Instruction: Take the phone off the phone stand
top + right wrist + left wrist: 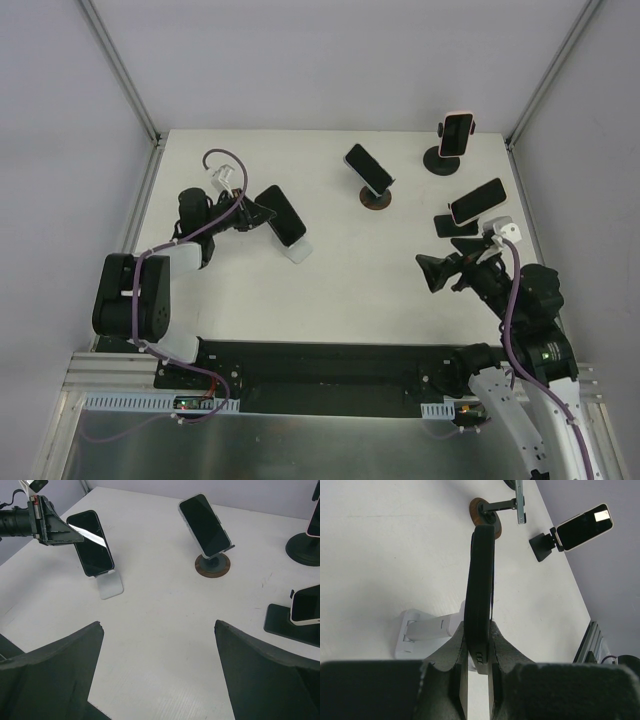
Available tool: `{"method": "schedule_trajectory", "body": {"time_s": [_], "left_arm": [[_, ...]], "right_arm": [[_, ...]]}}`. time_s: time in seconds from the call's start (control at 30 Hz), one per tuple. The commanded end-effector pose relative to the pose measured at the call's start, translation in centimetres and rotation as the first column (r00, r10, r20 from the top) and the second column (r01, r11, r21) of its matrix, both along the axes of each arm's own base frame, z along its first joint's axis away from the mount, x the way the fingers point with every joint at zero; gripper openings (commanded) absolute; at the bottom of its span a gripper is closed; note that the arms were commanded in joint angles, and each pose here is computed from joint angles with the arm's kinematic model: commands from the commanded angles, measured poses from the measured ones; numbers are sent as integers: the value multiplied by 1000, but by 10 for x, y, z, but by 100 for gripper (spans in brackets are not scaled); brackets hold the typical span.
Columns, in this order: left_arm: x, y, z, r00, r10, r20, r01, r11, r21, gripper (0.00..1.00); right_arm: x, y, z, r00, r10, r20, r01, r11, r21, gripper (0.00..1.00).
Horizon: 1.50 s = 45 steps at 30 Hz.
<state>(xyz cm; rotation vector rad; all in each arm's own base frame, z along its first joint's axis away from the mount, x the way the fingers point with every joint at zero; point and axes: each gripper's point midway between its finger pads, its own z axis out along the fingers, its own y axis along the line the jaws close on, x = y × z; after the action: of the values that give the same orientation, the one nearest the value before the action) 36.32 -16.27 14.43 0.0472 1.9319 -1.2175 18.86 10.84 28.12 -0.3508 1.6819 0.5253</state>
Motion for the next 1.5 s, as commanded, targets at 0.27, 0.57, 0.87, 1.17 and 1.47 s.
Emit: {"method": "schedule_trajectory", "body": {"time_s": [0.27,0.57,0.87,1.17,1.47], "left_arm": [[2,14,38,987,58,151,-56,998,-14,9],[-8,14,7,995,76,71,-74,997,-32,13],[-13,16,6,995,72,72,-72,997,-5,25],[-13,21,19,989,102,108,-105,994,24,38],[1,32,33,974,191,120,-194,981,13,54]], "right_arm": [[8,15,13,997,72,42,-72,997,12,96],[11,18,13,995,88,39,-88,996,7,96],[14,20,11,995,95,35,-95,996,0,96],[14,24,12,992,119,35,-119,993,-1,96],[9,24,9,991,131,28,-131,991,1,96]]}}
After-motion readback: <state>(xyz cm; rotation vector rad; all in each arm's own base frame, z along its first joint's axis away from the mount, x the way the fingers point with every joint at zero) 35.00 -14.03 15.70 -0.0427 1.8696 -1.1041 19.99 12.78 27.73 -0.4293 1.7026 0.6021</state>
